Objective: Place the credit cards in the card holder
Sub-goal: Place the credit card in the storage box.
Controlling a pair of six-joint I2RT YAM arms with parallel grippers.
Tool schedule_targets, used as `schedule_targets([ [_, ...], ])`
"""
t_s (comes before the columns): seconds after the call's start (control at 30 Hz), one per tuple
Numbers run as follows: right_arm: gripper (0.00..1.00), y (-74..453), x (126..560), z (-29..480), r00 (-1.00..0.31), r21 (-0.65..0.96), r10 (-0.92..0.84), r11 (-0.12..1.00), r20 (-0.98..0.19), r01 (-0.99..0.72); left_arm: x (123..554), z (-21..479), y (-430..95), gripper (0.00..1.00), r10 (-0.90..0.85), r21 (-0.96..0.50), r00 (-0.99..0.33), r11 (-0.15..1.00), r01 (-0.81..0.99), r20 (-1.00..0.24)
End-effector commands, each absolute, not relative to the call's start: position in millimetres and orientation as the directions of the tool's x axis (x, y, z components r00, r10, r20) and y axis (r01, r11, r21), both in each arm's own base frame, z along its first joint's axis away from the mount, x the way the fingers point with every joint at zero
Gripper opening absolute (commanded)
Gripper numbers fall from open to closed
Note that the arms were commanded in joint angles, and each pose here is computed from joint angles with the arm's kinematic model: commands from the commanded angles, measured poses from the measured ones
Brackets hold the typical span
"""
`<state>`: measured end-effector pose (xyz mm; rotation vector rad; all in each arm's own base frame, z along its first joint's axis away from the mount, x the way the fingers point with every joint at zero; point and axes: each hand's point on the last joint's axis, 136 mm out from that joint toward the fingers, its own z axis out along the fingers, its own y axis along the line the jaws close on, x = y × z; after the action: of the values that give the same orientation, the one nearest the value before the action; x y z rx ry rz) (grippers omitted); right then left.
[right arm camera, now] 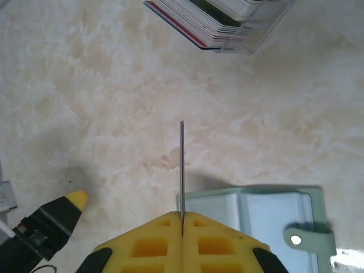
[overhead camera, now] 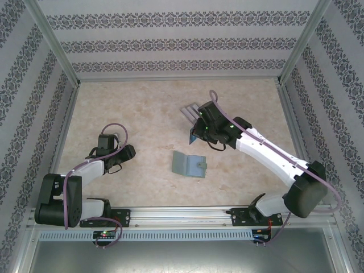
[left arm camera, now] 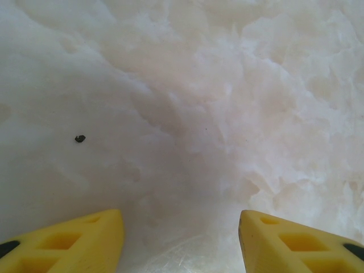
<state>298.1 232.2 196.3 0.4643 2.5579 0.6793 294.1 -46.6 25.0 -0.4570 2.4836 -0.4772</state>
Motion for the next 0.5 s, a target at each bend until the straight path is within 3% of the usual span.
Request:
schedule_targets([
  [0.0,0.0,221.2,296.7,193.7,-0.816,0.593,0.525,0.745,-0.242,0.304,296.0,20.4,-54.1,0.58,-0.378,-0.428,-0.804,0.887,-0.173,-0.459],
  [0.33,0.0,219.3,282.3,192.4,-0.794,0.707,0.608,0.572,-0.025,0.416,298.0,18.1,-56.0,0.58,-0.374,-0.431,-0.814,0.886,-0.171,-0.445],
  [0.47,0.0,230.2,264.8,189.5,-0.808,0.741,0.574,0.485,0.131,0.464,297.7,20.4,-56.0,0.58,-0.376,-0.436,-0.806,0.885,-0.165,-0.457],
])
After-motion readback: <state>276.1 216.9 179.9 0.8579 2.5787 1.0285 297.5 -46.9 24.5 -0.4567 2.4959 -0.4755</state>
